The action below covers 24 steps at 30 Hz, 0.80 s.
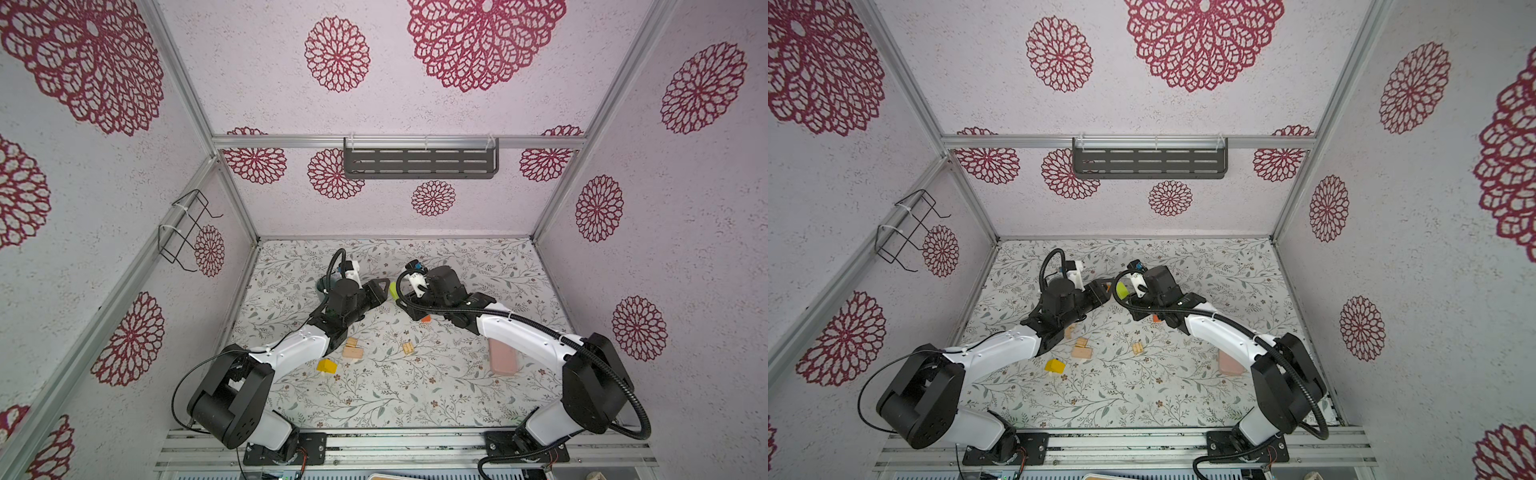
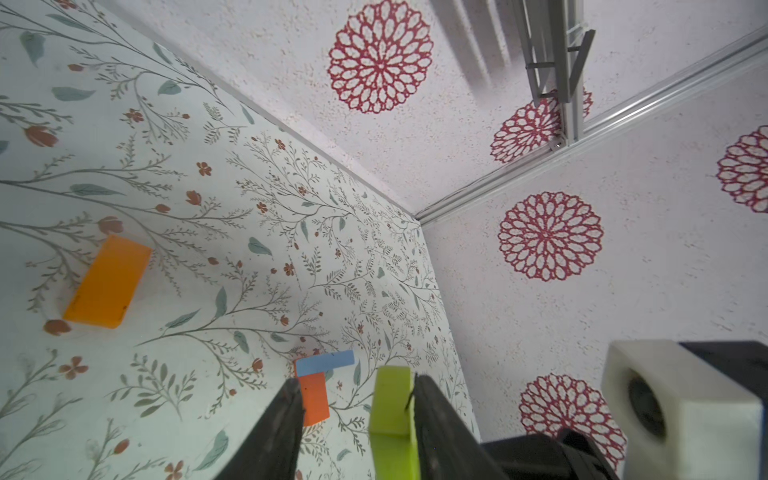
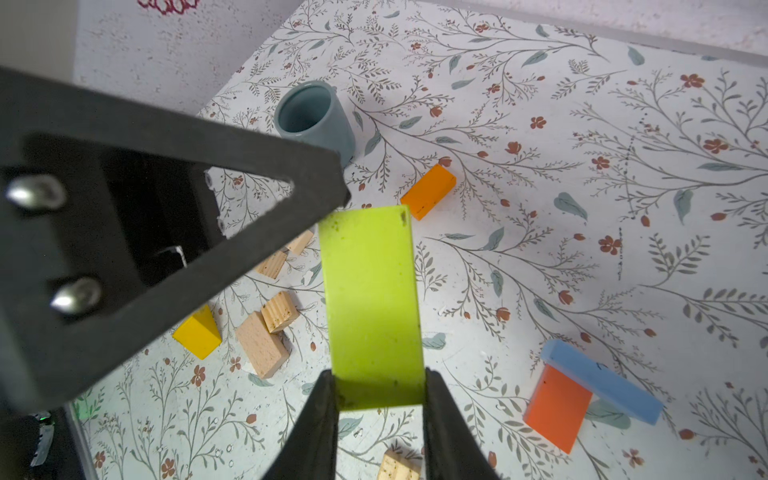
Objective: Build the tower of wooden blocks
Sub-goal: 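Close the left gripper on the lime green block held by the right gripper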
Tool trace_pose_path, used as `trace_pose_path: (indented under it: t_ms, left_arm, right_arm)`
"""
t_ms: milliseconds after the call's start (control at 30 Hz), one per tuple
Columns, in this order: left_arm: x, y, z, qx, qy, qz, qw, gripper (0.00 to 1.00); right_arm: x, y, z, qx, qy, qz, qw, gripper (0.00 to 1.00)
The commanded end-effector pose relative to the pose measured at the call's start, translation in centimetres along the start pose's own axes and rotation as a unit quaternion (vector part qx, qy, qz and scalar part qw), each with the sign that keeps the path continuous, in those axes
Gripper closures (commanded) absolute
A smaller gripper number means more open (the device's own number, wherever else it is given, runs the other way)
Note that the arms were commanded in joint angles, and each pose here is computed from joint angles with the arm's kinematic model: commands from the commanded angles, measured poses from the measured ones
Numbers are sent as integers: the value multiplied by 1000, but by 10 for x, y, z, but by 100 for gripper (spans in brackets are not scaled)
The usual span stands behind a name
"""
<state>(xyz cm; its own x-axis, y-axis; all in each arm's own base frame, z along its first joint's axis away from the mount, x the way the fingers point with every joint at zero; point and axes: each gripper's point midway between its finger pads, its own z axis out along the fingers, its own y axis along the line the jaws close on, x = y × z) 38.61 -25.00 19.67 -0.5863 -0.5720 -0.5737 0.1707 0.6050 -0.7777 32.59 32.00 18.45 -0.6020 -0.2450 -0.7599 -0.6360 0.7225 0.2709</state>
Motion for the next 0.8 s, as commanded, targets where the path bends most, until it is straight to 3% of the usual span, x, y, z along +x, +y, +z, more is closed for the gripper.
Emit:
trace_pose_path:
  t_ms: [0, 767]
  left_arm:
    - [-3, -21, 3, 37, -6, -11, 999, 54]
    - [25, -24, 22, 67, 37, -35, 996, 73]
  right_arm:
    - [-25, 4, -12, -4, -39, 4, 999, 90]
    - [-28, 5, -9, -12, -45, 6, 999, 90]
